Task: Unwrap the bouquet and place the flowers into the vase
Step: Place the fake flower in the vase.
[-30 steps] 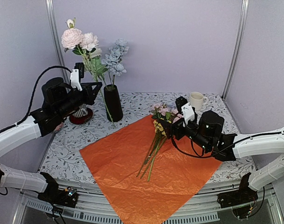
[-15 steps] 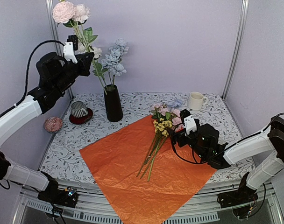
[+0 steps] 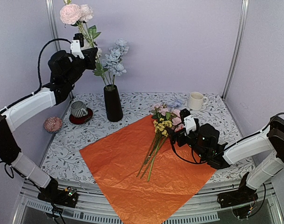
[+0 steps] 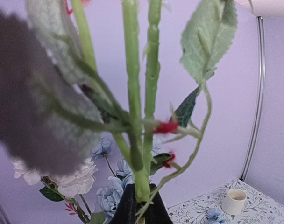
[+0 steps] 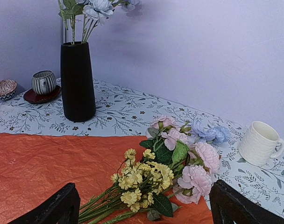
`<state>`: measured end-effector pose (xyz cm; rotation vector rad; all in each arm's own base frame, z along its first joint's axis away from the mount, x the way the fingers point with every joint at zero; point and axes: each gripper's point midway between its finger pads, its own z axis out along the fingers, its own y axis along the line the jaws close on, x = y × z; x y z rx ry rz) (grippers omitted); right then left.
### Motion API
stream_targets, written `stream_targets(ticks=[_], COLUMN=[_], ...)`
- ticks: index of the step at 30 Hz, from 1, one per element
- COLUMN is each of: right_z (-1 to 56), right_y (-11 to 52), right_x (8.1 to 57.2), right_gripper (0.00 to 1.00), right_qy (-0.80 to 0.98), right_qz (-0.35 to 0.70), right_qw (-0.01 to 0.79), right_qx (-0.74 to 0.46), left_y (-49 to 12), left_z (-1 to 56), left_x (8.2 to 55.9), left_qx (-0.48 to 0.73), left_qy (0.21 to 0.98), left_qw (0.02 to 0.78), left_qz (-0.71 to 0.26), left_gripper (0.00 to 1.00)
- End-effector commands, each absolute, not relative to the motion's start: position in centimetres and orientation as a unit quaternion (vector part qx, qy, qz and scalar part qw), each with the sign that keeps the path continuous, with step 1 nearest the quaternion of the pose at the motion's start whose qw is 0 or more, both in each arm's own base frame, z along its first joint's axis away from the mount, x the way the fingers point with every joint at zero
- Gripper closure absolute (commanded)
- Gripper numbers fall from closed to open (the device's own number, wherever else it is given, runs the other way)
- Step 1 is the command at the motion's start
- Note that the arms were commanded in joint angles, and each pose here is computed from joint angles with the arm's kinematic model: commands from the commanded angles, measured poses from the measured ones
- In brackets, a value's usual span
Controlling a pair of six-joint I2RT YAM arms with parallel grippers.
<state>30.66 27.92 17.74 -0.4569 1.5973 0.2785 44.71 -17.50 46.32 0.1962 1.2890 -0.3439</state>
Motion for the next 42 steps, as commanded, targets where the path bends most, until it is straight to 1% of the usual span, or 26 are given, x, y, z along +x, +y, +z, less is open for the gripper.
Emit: stream_targets(ticks=[1, 5, 11, 17, 19, 21, 23, 24, 27, 28, 30, 37, 40, 42], right_z=[18.7, 18.7, 18.6, 18.5, 18.4, 18.3, 18.3, 18.2, 18.2, 18.3, 18.1, 18.0, 18.0, 18.0], right_y=[28.6, 28.6, 28.6, 28.9, 29.0, 29.0, 29.0, 29.0, 29.0, 29.1, 29.2, 29.2, 29.2, 29.2], right_x=[30.5, 30.5, 30.5, 30.5, 30.6, 30.6, 30.6, 30.6, 30.7, 30.7, 30.7, 30.7, 30.7, 30.8], right_gripper=[0.01, 0.01, 0.01, 0.01, 0.01, 0.01, 0.01, 0.01, 0.01, 0.01, 0.01, 0.01, 0.01, 0.01], right_qy=[0.698, 0.698, 0.699, 0.699, 0.7, 0.701, 0.701, 0.702, 0.702, 0.702, 0.703, 0.705, 0.706, 0.706], right_qz=[0.15, 0.15, 0.148, 0.151, 0.149, 0.148, 0.147, 0.146, 0.145, 0.146, 0.145, 0.145, 0.144, 0.145], right_qw=[0.672, 0.672, 0.671, 0.668, 0.668, 0.666, 0.666, 0.666, 0.666, 0.665, 0.664, 0.662, 0.661, 0.661], right_qx=[-0.197, -0.199, -0.2, -0.204, -0.205, -0.207, -0.207, -0.208, -0.208, -0.208, -0.21, -0.211, -0.211, -0.211], left_y=[-17.2, -17.3, -17.0, -17.1, -17.4, -17.4, -17.2, -17.1, -16.9, -17.0, -17.0, -17.0, -17.0, -16.8], left_z=[47.1, 44.4, 39.1, 32.7, 30.6, 28.8, 28.1, 27.9, 28.0, 27.9, 27.8, 26.6, 26.1, 25.9], left_x=[46.2, 48.1, 49.3, 51.3, 51.8, 52.1, 51.9, 51.7, 50.9, 50.6, 50.0, 48.0, 46.7, 45.8], left_qx=[0.085, 0.083, 0.072, 0.059, 0.056, 0.052, 0.042, 0.039, 0.035, 0.036, 0.035, 0.026, 0.029, 0.031], left_qy=[0.572, 0.6, 0.649, 0.725, 0.75, 0.768, 0.778, 0.78, 0.783, 0.784, 0.79, 0.806, 0.809, 0.809], left_qw=[0.799, 0.781, 0.744, 0.67, 0.643, 0.621, 0.609, 0.607, 0.602, 0.599, 0.589, 0.559, 0.551, 0.55], left_qz=[-0.164, -0.153, -0.144, -0.148, -0.149, -0.147, -0.145, -0.145, -0.153, -0.159, -0.167, -0.191, -0.202, -0.205], left_gripper=[1.0, 1.0, 1.0, 0.97, 0.89, 0.85, 0.79, 0.75, 0.4, 0.32, 0.27, 0.22, 0.16, 0.1])
